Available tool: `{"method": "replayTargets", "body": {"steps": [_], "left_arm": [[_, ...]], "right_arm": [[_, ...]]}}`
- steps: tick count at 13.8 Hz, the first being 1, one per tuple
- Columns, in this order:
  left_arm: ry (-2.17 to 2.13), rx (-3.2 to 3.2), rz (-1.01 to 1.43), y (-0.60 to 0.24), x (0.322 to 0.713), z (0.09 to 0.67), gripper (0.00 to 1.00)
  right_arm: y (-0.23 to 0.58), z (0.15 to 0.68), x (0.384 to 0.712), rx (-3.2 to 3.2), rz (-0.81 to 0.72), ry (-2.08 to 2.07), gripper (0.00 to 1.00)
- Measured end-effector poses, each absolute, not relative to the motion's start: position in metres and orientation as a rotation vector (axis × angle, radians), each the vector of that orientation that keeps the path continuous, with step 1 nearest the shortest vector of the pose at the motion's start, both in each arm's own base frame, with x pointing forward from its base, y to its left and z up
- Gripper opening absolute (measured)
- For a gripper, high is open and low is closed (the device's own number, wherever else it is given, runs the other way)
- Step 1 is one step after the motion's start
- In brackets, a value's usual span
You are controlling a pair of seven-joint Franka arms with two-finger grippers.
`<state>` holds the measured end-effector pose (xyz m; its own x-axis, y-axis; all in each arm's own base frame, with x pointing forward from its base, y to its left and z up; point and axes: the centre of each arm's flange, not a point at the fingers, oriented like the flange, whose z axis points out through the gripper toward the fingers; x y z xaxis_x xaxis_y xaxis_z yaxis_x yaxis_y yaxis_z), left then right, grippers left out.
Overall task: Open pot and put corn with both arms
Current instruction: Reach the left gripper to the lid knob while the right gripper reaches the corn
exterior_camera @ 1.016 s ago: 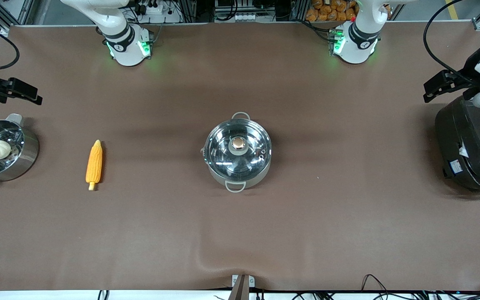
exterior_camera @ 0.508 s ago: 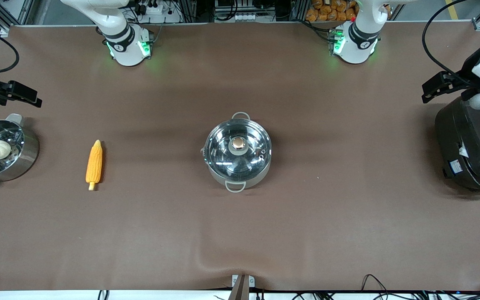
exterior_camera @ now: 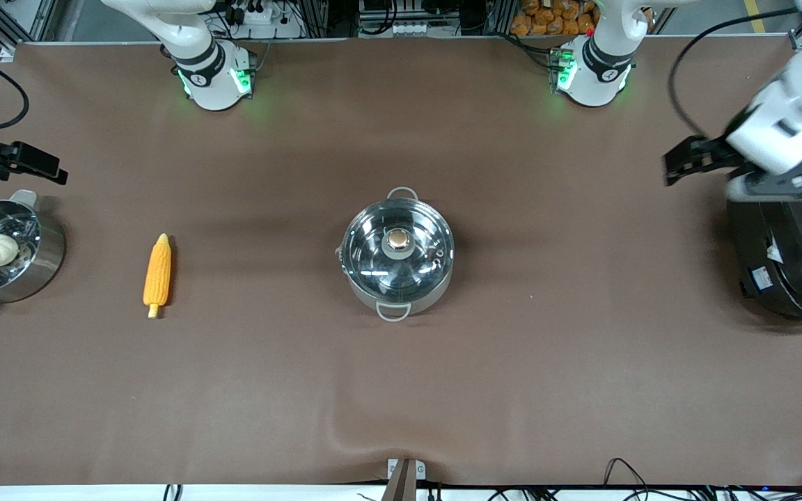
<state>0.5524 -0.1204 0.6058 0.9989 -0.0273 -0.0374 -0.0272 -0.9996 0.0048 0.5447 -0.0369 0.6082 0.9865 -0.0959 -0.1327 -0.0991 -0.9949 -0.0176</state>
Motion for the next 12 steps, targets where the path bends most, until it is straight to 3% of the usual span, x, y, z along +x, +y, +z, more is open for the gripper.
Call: {"method": "replayTargets", "body": {"steps": [7,12], "left_arm": [[0.016,3.082,-0.100,-0.298,0.553,0.519,1.00],[0.136,3.012,-0.073,-0.415,0.552,0.459,1.00]], "right_arm": [[-0.040,0.597,0.550,-3.104,0.231,0.161,1.00],[-0.036,0.534,0.585,-3.098,0.316,0.146,1.00]]}}
